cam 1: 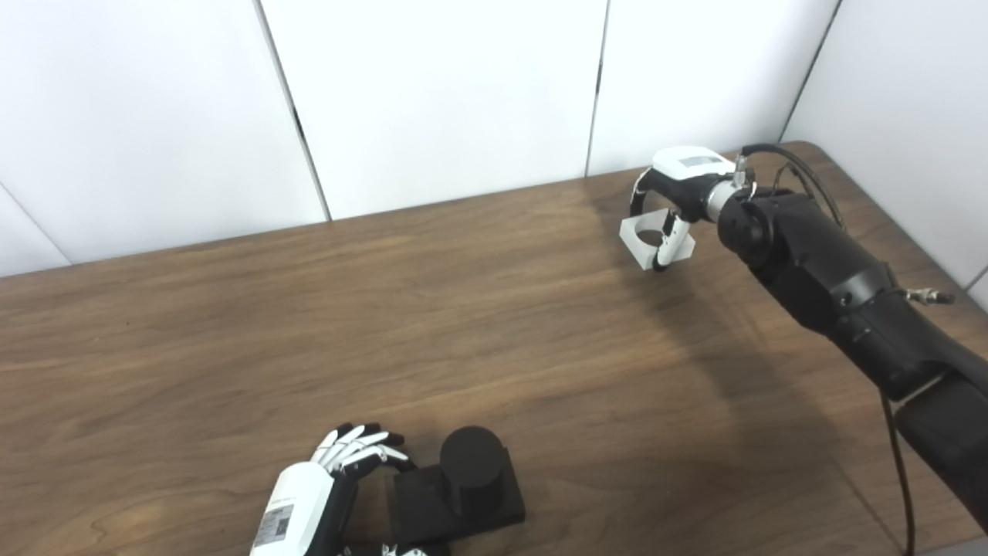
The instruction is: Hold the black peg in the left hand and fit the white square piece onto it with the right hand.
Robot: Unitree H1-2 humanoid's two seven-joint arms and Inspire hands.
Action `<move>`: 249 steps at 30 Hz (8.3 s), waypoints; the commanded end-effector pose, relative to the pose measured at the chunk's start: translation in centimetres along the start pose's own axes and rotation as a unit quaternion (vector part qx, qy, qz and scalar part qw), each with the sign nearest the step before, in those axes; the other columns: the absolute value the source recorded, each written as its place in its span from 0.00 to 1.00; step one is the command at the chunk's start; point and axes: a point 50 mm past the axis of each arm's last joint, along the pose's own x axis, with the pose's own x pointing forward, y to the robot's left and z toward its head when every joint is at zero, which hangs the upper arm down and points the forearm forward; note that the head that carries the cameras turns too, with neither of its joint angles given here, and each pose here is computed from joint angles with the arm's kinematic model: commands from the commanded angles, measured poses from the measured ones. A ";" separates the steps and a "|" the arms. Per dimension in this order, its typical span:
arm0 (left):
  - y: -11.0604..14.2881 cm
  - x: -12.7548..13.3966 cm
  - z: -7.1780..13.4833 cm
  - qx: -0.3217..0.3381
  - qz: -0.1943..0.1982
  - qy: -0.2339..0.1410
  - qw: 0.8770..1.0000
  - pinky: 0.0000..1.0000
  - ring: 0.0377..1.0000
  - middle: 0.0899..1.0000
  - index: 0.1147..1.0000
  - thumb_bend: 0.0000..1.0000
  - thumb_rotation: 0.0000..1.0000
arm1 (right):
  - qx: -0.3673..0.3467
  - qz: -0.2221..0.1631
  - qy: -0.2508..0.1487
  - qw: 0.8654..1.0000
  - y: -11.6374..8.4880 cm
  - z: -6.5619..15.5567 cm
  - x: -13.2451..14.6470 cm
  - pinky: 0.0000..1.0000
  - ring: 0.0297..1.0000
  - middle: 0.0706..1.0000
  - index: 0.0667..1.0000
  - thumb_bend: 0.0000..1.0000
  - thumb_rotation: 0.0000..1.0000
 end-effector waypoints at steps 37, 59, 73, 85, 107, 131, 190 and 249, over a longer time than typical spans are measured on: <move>-0.4 0.4 0.9 0.007 -0.006 0.005 1.000 0.90 0.86 0.76 0.42 0.52 0.04 | -0.049 -0.100 -0.115 0.987 -5.4 2.2 -4.3 0.83 0.86 0.75 0.45 0.52 0.13; -0.9 1.5 1.9 0.014 -0.010 0.008 1.000 0.93 0.88 0.77 0.42 0.52 0.05 | -0.084 -0.101 -0.333 0.934 -7.2 13.7 -19.2 0.85 0.85 0.72 0.45 0.53 0.14; -0.8 1.9 1.9 0.014 -0.012 0.007 1.000 0.93 0.88 0.77 0.42 0.52 0.05 | -0.074 -0.095 -0.395 0.911 -6.6 16.5 -23.8 0.87 0.84 0.72 0.45 0.53 0.13; -0.9 2.0 2.3 0.015 -0.012 0.005 1.000 0.93 0.88 0.77 0.42 0.52 0.05 | -0.099 -0.072 -0.423 0.898 -5.8 18.3 -24.6 0.88 0.85 0.71 0.44 0.52 0.13; -1.0 2.1 3.0 0.017 -0.014 0.008 1.000 0.94 0.88 0.77 0.42 0.52 0.05 | -0.062 -0.048 -0.428 0.900 -3.9 18.6 -23.7 0.88 0.86 0.72 0.44 0.52 0.13; -0.7 2.0 3.7 0.013 -0.011 0.007 1.000 0.94 0.88 0.77 0.42 0.52 0.05 | -0.054 -0.028 -0.432 0.900 -2.2 19.5 -23.2 0.89 0.84 0.71 0.44 0.53 0.13; -0.7 2.1 4.2 0.010 -0.012 0.011 1.000 0.95 0.88 0.76 0.42 0.52 0.05 | -0.044 -0.012 -0.418 0.907 -1.1 19.2 -21.4 0.86 0.86 0.72 0.44 0.52 0.13; -0.5 2.2 4.0 0.025 -0.014 0.015 0.999 0.93 0.88 0.76 0.42 0.52 0.06 | -0.059 -0.006 -0.396 0.916 -1.1 18.6 -21.1 0.98 1.00 0.99 0.96 1.00 0.43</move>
